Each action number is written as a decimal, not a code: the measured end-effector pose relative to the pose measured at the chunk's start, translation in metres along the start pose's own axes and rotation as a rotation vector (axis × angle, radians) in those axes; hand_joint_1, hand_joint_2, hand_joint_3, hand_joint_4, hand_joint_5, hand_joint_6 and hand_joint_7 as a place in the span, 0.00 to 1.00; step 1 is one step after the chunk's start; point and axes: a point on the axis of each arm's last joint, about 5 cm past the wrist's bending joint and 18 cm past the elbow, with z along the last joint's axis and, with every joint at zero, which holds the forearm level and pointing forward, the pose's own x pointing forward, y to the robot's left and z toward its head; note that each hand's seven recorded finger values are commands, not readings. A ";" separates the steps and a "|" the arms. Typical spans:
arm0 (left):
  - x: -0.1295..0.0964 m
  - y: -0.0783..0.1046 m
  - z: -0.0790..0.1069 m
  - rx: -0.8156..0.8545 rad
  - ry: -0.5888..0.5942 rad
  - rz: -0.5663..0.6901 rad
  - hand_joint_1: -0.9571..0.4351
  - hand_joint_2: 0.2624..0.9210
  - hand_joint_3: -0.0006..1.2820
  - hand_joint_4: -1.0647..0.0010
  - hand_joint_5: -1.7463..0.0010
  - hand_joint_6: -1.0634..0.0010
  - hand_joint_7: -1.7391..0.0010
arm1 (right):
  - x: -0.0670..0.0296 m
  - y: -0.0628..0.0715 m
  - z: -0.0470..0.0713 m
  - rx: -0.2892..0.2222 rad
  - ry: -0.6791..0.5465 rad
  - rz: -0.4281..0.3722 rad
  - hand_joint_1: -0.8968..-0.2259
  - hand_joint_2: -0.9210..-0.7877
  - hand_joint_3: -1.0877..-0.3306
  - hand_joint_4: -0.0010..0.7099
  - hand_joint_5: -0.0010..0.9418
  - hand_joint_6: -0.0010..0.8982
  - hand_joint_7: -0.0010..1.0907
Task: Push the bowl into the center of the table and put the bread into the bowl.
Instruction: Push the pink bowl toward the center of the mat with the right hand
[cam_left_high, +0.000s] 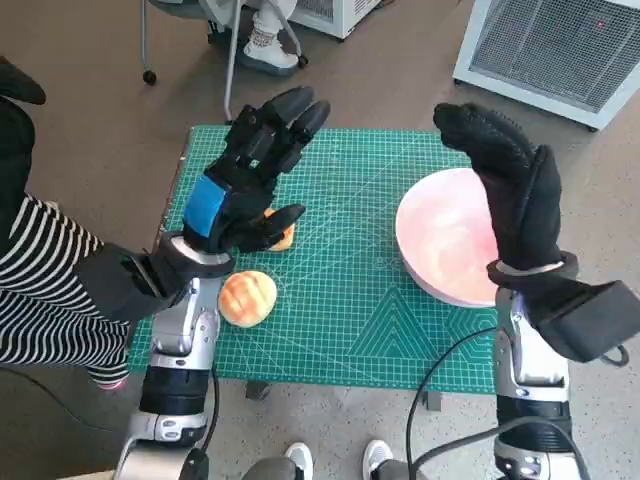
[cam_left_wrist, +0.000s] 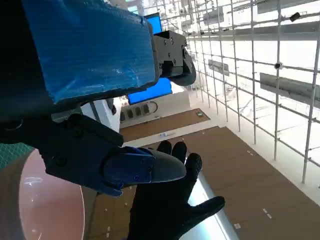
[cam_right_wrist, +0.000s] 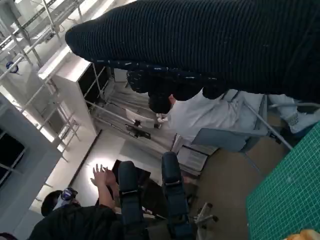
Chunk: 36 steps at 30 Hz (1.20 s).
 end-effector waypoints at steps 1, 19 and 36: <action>0.000 0.000 0.000 0.000 0.000 0.000 0.27 1.00 0.23 0.91 0.88 1.00 0.65 | 0.0000 0.000 0.000 0.000 0.000 0.000 0.21 0.00 0.46 0.25 0.00 0.00 0.54; -0.001 0.001 0.000 0.002 0.003 0.000 0.27 1.00 0.23 0.91 0.87 1.00 0.65 | -0.0039 -0.012 0.000 0.014 -0.007 -0.021 0.18 0.00 0.48 0.26 0.00 0.01 0.54; -0.004 0.002 0.000 0.007 0.008 0.010 0.25 1.00 0.23 0.91 0.87 1.00 0.66 | -0.0502 -0.074 -0.008 -0.142 0.093 -0.394 0.27 0.00 0.31 0.21 0.00 0.00 0.46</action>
